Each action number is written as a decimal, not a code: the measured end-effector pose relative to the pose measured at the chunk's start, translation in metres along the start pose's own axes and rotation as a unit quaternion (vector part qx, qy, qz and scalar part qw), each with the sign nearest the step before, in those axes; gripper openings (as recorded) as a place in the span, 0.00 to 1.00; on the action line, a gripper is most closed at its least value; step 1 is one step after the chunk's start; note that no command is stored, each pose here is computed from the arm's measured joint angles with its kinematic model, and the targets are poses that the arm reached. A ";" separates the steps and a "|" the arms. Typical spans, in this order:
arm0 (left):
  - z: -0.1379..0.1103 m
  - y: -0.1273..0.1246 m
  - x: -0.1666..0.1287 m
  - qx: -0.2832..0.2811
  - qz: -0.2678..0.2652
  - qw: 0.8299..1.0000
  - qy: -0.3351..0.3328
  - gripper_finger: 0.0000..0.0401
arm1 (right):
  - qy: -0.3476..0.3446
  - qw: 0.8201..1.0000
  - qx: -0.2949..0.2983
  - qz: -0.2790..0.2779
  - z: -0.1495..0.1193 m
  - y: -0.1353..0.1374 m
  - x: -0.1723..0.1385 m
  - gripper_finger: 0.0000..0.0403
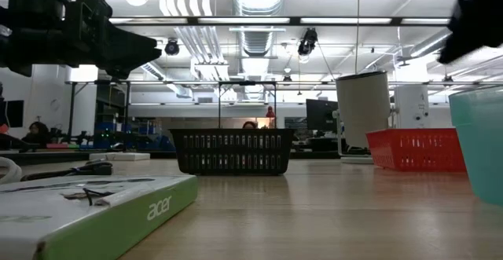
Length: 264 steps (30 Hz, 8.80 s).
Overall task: Pick and place items into bin
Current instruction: Put the pink charger adapter into the red bin
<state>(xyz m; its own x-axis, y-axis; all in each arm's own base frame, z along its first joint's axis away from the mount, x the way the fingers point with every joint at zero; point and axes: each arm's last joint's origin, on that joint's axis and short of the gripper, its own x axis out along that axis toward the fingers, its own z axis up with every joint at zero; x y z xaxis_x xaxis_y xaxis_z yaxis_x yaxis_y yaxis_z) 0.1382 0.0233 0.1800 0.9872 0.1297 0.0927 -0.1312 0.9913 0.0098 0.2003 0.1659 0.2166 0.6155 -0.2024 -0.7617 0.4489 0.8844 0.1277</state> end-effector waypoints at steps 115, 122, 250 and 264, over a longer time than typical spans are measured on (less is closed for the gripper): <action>-0.011 0.001 0.023 0.038 -0.002 0.998 0.054 0.48 | -0.348 0.919 -0.187 0.001 0.090 -0.097 0.091 0.50; -0.012 0.001 0.022 0.037 -0.003 0.998 0.055 0.48 | -0.328 0.929 -0.169 -0.010 0.105 -0.097 0.091 0.61; -0.014 0.001 0.021 0.037 -0.003 0.998 0.059 0.48 | 0.028 0.998 -0.022 -0.060 0.277 -0.256 0.266 0.73; -0.014 0.001 0.021 0.037 -0.003 0.998 0.059 0.48 | 0.059 0.995 -0.047 -0.062 0.279 -0.264 0.260 0.73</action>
<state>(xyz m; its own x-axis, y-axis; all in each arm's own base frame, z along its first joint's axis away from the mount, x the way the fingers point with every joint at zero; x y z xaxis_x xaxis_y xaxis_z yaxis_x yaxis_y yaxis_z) 0.1604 0.0273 0.1680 0.9911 0.1303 -0.0257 -0.1277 0.9882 0.0848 0.4224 -0.2370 0.1622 0.4773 -0.2664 -0.8374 0.4505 0.8924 -0.0272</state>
